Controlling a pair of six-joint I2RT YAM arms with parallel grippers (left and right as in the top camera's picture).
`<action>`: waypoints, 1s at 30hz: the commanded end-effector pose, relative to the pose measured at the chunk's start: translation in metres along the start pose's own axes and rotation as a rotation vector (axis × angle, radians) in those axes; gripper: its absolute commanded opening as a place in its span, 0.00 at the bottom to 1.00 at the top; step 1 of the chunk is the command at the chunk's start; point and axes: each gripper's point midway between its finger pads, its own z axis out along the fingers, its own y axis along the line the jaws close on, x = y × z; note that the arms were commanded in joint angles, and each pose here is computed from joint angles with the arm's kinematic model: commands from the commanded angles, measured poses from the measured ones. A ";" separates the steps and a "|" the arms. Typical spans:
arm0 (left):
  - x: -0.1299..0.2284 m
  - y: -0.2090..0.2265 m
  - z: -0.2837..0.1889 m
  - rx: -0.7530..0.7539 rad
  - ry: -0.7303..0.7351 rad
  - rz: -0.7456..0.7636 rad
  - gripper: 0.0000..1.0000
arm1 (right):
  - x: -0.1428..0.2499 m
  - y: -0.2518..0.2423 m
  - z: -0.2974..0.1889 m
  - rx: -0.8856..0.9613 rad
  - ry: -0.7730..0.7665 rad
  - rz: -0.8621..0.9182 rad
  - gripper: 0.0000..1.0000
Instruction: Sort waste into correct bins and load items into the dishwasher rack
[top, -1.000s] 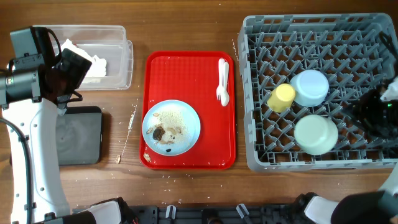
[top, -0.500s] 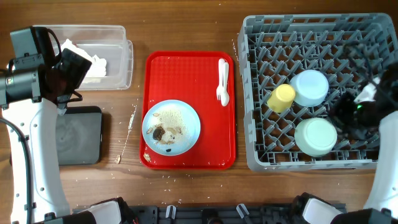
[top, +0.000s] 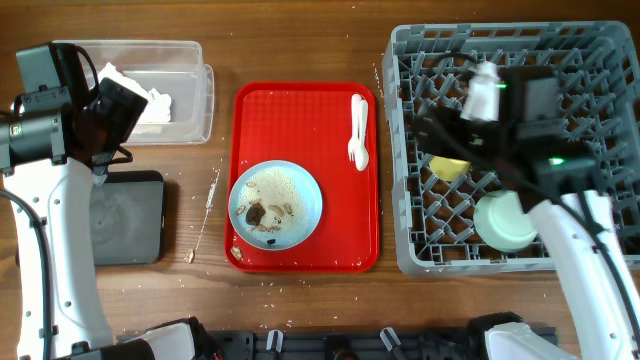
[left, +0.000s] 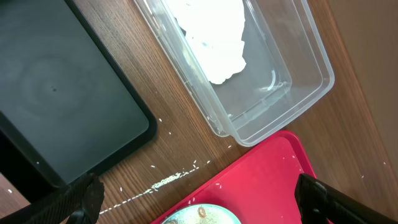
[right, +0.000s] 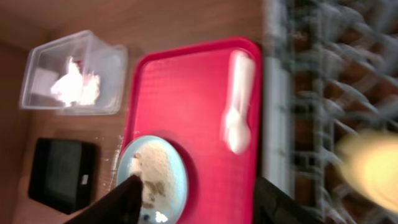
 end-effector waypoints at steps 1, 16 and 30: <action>-0.002 0.003 0.002 -0.015 -0.007 -0.002 1.00 | -0.019 0.033 0.033 0.044 -0.009 -0.048 0.61; -0.002 0.003 0.002 -0.015 -0.007 -0.002 1.00 | -0.004 -0.022 0.221 0.493 0.231 -0.035 0.45; -0.002 0.003 0.002 -0.015 -0.007 -0.002 1.00 | 0.058 -0.048 0.268 0.506 0.411 0.066 0.41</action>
